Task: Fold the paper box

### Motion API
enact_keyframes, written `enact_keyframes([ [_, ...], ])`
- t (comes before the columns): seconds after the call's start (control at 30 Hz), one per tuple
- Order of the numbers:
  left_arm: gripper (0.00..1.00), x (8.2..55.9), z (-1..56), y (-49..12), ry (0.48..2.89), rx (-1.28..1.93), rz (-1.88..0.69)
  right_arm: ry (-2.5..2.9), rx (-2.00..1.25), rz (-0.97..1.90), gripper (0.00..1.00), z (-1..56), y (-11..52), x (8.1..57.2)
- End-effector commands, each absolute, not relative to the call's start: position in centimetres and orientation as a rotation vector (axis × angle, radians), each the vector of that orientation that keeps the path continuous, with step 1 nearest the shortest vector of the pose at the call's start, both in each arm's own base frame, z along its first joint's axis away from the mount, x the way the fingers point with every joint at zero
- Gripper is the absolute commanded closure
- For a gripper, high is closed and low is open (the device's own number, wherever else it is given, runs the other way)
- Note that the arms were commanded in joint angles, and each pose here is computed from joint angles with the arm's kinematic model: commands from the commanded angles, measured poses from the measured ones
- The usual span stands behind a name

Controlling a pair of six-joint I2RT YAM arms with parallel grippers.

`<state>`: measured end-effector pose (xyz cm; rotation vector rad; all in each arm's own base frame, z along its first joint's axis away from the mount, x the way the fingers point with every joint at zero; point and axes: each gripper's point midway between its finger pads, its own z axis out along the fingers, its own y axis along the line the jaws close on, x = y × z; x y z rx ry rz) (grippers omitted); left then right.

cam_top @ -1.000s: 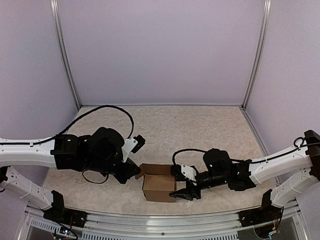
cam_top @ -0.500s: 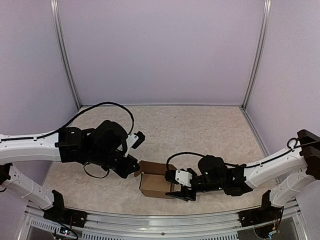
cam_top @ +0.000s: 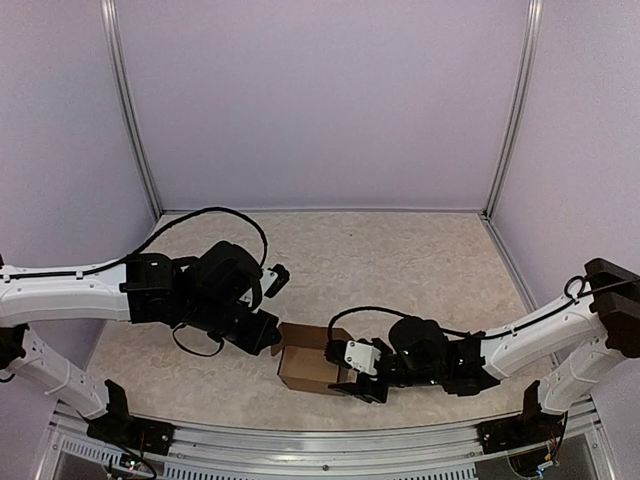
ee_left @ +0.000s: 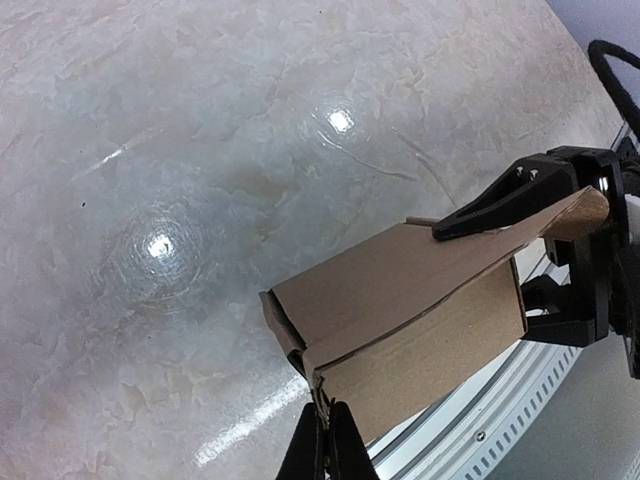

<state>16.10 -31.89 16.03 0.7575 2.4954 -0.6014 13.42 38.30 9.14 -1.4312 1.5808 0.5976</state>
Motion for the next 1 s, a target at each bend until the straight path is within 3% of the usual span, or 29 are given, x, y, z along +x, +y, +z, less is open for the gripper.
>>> enact_keyframes([
  [0.0, 1.00, 15.4, 16.8, -34.3, 2.467, 0.720, -0.766, 1.643, -1.382, 0.570, 0.73, 8.4, 38.6, 14.2],
  [0.43, 1.00, 15.8, 13.5, -33.4, 2.522, 0.678, -0.536, 1.691, -1.290, 0.562, 0.72, 8.2, 38.6, 15.2],
  [0.97, 1.00, 14.9, 11.4, -33.4, 2.565, 0.654, -0.488, 1.706, -1.253, 0.557, 0.72, 8.0, 38.6, 15.6],
])
